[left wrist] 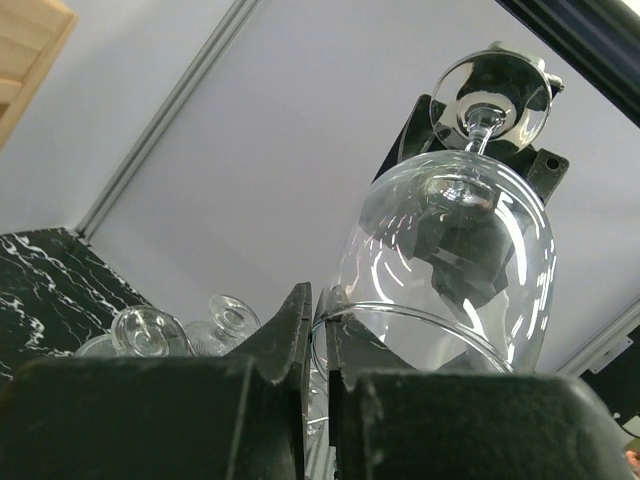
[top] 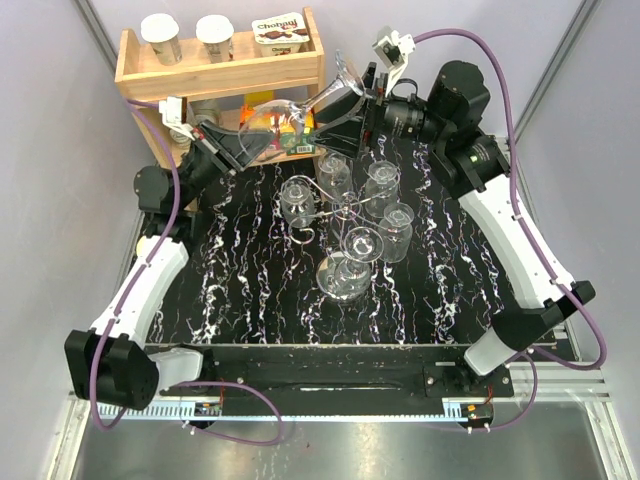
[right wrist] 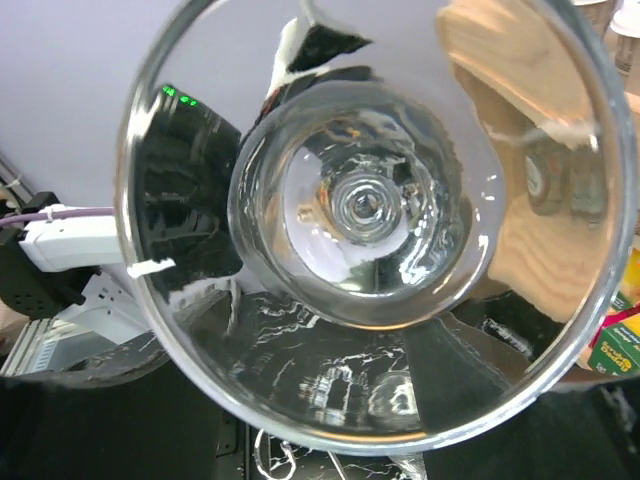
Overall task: Place the wine glass upside down on the wine glass rack
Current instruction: Turn the wine glass upside down at the wine rack.
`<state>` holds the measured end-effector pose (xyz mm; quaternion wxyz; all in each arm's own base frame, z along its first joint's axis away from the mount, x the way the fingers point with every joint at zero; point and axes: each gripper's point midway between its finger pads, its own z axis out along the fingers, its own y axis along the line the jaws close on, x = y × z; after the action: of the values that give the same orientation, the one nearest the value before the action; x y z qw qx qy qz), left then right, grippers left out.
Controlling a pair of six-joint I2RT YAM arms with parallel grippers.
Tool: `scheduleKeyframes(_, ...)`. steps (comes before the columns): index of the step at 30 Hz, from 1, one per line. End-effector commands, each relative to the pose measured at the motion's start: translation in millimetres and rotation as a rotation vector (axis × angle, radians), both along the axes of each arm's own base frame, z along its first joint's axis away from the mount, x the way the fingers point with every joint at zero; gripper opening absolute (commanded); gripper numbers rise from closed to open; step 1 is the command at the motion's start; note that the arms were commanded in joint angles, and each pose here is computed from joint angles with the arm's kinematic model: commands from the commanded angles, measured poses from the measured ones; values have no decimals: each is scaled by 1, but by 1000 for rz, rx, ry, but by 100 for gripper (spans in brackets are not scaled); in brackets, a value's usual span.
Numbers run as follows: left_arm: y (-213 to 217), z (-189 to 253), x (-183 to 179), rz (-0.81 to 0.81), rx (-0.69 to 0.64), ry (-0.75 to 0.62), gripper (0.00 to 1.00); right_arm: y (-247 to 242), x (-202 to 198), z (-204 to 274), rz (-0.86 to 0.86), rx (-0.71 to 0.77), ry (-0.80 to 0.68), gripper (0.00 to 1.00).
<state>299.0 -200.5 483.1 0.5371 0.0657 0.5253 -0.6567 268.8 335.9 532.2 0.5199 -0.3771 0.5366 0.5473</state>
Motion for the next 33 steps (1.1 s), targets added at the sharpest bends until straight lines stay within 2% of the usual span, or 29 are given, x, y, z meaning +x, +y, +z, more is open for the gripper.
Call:
scheduleKeyframes(1,-23,-27,-10,-110,41,29,0,4,-13,32,38,60,-165,69)
scheduleKeyframes(12,-41,-44,-13,-175,-36,98,0,6,-11,38,43,72,-173,69)
scheduleKeyframes(28,-78,-72,-12,-223,22,156,0,19,-7,38,88,87,-146,64)
scheduleKeyframes(33,-88,-80,-12,-242,35,168,0,23,-5,34,97,80,-138,58)
